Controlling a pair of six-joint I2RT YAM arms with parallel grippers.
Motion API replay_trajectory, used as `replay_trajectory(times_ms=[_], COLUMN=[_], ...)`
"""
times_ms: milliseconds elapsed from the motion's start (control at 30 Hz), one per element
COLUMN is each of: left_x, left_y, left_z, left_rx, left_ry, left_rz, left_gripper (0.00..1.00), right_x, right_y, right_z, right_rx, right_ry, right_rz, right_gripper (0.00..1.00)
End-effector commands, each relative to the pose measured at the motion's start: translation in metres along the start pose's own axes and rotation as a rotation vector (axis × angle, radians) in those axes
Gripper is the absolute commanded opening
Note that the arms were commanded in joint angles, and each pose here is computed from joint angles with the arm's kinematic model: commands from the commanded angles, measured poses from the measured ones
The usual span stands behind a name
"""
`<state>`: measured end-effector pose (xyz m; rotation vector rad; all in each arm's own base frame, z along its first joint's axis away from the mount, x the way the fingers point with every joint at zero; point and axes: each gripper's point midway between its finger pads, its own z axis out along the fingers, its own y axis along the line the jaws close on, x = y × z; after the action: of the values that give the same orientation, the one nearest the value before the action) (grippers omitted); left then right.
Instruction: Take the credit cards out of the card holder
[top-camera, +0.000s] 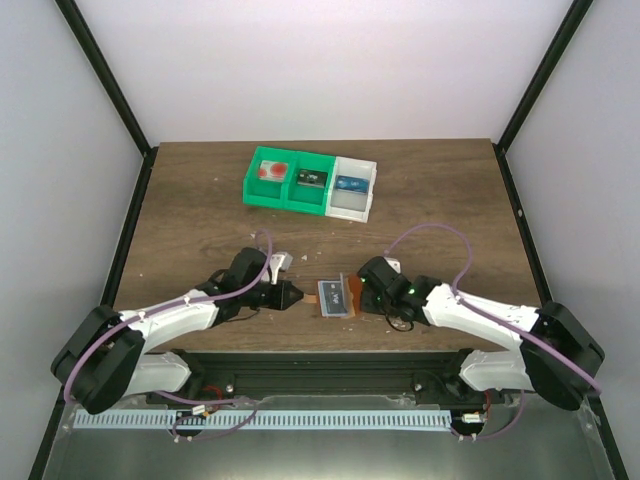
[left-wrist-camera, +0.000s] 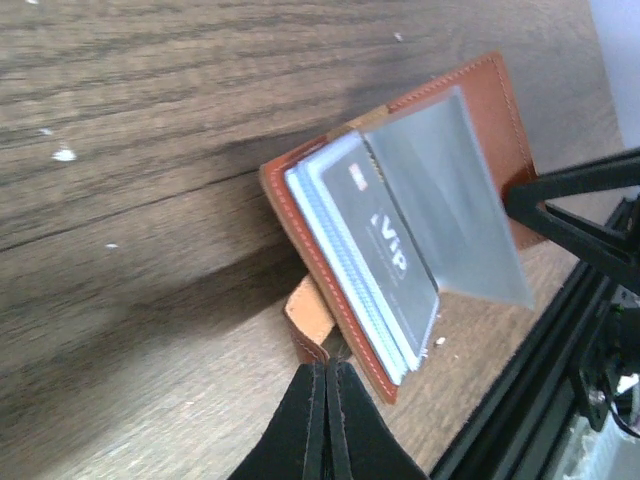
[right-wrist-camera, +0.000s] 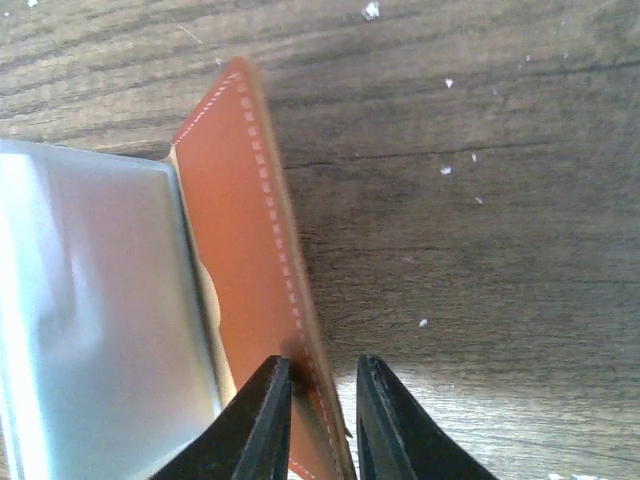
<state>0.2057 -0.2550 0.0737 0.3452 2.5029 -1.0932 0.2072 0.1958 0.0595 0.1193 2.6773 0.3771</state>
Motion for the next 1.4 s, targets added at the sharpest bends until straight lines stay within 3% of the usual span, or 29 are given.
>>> replay_trajectory(times_ms=[0,267,367,400,533,667,767,833,933,1000,1033,1067,1133,1233,1367], left_x=[-0.003,-0.007,-0.014,-0.016,-0.024,-0.028,-0.033,-0.038,-0.043,-0.039,-0.037,-0.035,-0.029,-0.023,-0.020], left_y=[0.017,0.016,0.007,0.002,-0.019,-0.036,-0.046,-0.051,-0.058,-0.061,-0.062,-0.061,-0.052,-0.045,-0.042], left_z=[-0.007,-0.015,-0.018,-0.019,-0.020,-0.017,-0.017,-0.019,-0.022,-0.020,-0.017,-0.015,-0.007,0.002,0.011], left_rx=[-0.079,-0.068,-0.043,-0.022,0.066,0.123,0.142,0.145,0.171,0.213,0.225,0.230,0.211,0.203,0.219], left_ry=[-0.026,-0.043,-0.060,-0.066,-0.068,-0.060,-0.063,-0.080,-0.107,-0.098,-0.088,-0.078,-0.058,-0.032,-0.011], left_rz=[-0.002,-0.023,-0.030,-0.029,-0.022,-0.016,-0.007,-0.001,0.001,-0.010,-0.015,-0.018,-0.021,-0.028,-0.040], left_gripper=[0.00,0.00,0.22,0.26,0.34,0.36,0.46,0.47,0.44,0.38,0.31,0.17,0.05,0.02,0.01], right_x=[0.009,0.006,0.006,0.007,0.012,0.013,0.013,0.012,0.011,0.009,0.007,0.005,-0.002,-0.014,-0.024], right_y=[-0.003,0.004,0.020,0.025,0.025,0.021,0.017,0.017,0.018,0.016,0.016,0.015,0.019,0.028,0.058], right_z=[0.007,0.005,0.004,0.004,0.007,0.009,0.009,0.008,0.005,0.005,0.003,0.000,-0.009,-0.028,-0.055], right_rx=[-0.007,-0.035,-0.128,-0.155,-0.172,-0.157,-0.129,-0.129,-0.133,-0.114,-0.106,-0.096,-0.090,-0.105,-0.201], right_ry=[0.012,0.008,0.013,0.013,0.025,0.026,0.027,0.025,0.021,0.019,0.015,0.013,-0.002,-0.034,-0.070], right_rz=[0.021,0.013,-0.002,-0.003,-0.002,0.000,0.001,-0.002,-0.003,0.000,-0.002,-0.001,-0.004,-0.011,-0.035], right_gripper=[0.19,0.20,0.10,0.04,0.01,0.01,0.00,0.01,0.01,0.06,0.11,0.16,0.22,0.29,0.31])
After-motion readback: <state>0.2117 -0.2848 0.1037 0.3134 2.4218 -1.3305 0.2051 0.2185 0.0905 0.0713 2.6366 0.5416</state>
